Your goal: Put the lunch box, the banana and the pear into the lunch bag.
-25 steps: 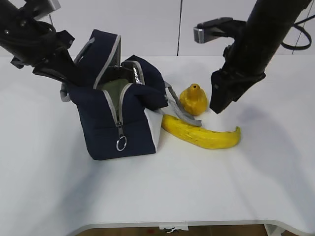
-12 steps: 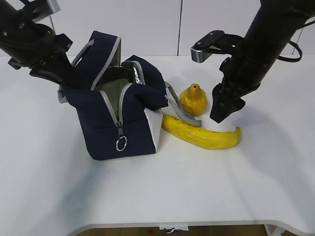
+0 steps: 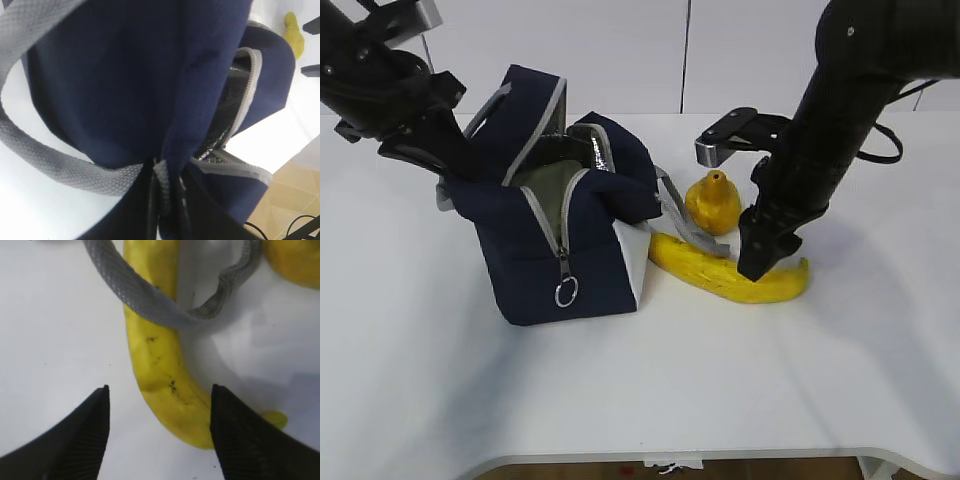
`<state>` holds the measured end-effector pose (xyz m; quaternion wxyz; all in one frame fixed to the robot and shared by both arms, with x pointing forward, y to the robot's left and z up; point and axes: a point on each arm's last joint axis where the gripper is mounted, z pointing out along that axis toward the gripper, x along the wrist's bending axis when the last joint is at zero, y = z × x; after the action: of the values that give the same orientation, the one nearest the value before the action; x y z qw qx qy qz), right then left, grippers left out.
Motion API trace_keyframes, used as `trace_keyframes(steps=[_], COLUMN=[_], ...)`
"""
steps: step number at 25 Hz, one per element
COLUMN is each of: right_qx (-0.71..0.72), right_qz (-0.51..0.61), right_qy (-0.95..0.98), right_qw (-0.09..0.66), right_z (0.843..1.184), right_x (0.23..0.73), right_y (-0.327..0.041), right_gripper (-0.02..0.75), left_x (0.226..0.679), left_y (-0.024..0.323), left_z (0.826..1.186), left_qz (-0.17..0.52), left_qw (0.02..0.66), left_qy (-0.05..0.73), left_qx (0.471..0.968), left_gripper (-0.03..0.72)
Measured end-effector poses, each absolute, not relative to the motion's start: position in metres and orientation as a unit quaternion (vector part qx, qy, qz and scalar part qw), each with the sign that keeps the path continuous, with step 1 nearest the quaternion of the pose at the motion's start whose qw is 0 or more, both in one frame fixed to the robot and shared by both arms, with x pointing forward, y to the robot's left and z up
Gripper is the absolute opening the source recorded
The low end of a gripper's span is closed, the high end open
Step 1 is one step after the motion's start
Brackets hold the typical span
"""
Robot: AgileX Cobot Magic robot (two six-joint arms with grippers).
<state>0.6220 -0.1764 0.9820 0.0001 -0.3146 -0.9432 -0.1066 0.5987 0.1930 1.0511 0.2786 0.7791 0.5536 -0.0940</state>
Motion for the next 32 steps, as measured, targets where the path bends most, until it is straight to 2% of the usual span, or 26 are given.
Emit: trace_keyframes(steps=[14, 17, 22, 32], right_qx=[-0.321, -0.321, -0.320, -0.320], right_qz=[-0.097, -0.097, -0.097, -0.095], right_qy=[-0.942, -0.942, -0.942, -0.942], right_qw=[0.015, 0.016, 0.018, 0.025], right_z=[0.952, 0.951, 0.950, 0.948], right_x=[0.631, 0.631, 0.631, 0.630], right_y=[-0.174, -0.174, -0.174, -0.173], right_gripper=[0.487, 0.455, 0.356, 0.335], left_x=[0.598, 0.598, 0.598, 0.597], left_y=[0.194, 0.194, 0.194, 0.195], left_z=[1.050, 1.050, 1.050, 1.050], left_qz=[-0.093, -0.093, -0.093, -0.093], left_qw=[0.270, 0.269, 0.268, 0.267], left_qy=[0.552, 0.551, 0.551, 0.551], left_qx=[0.784, 0.784, 0.785, 0.786], left_gripper=[0.013, 0.013, 0.013, 0.013])
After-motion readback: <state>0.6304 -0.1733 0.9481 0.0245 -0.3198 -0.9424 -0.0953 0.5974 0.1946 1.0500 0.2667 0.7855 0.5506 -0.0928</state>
